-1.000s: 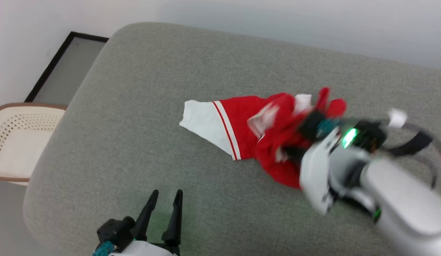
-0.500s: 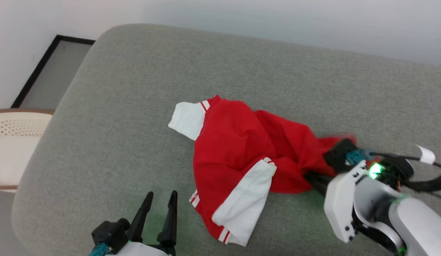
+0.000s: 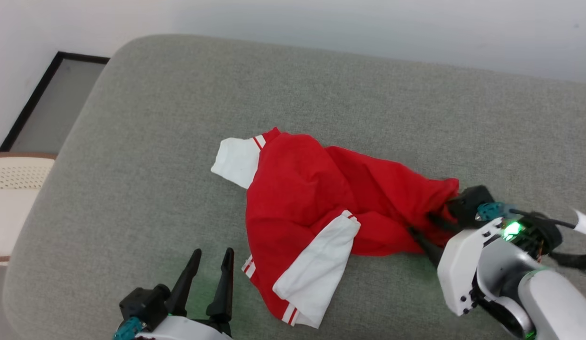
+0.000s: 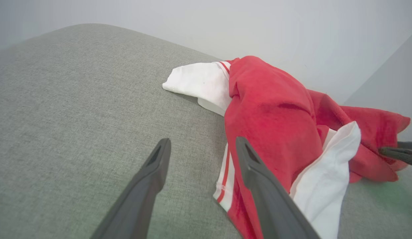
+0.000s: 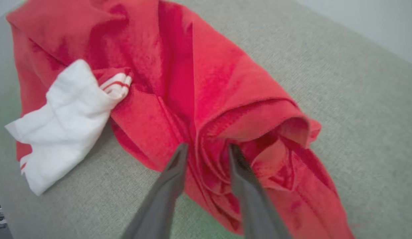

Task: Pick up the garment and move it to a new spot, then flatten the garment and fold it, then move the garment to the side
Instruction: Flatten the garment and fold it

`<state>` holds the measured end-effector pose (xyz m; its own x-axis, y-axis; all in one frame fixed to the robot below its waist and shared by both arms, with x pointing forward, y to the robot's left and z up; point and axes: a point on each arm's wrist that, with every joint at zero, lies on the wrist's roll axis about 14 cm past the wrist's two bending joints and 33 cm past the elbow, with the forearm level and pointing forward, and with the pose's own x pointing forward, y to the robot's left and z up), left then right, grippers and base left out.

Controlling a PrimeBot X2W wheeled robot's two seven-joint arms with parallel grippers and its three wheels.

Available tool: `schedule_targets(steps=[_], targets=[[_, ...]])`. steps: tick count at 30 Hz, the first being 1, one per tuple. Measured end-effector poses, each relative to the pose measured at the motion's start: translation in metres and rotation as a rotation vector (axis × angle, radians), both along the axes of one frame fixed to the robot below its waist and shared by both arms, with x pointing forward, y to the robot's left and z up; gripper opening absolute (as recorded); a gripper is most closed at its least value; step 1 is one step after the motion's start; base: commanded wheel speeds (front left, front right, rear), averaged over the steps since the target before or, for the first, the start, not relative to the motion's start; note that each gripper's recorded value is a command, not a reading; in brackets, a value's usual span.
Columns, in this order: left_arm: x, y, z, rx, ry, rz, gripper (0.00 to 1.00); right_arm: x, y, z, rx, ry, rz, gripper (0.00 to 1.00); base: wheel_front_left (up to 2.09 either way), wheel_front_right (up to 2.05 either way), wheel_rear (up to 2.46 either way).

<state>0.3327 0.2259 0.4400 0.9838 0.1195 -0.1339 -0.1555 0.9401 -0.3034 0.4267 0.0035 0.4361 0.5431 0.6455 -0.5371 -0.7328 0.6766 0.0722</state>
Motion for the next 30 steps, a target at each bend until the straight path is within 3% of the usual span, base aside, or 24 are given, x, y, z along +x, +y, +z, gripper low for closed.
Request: schedule_targets(steps=[4, 11, 20, 30], targets=[[-0.003, 0.004, 0.003, 0.004, -0.010, 0.011, 1.00, 0.003, 0.007, 0.025, 0.009, -0.075, 0.033, 1.00, 0.00, 0.00, 0.00], [-0.013, 0.011, 0.005, 0.021, -0.010, 0.038, 1.00, -0.017, 0.047, 0.064, -0.074, -0.151, 0.291, 1.00, 0.00, 0.00, 0.00], [-0.033, 0.016, 0.002, 0.001, 0.004, 0.095, 1.00, -0.064, 0.083, 0.049, -0.256, -0.084, 0.639, 1.00, 0.00, 0.00, 0.00], [-0.056, 0.026, 0.002, -0.020, 0.007, 0.167, 1.00, -0.080, 0.106, 0.032, -0.360, -0.070, 0.816, 1.00, 0.00, 0.00, 0.00]])
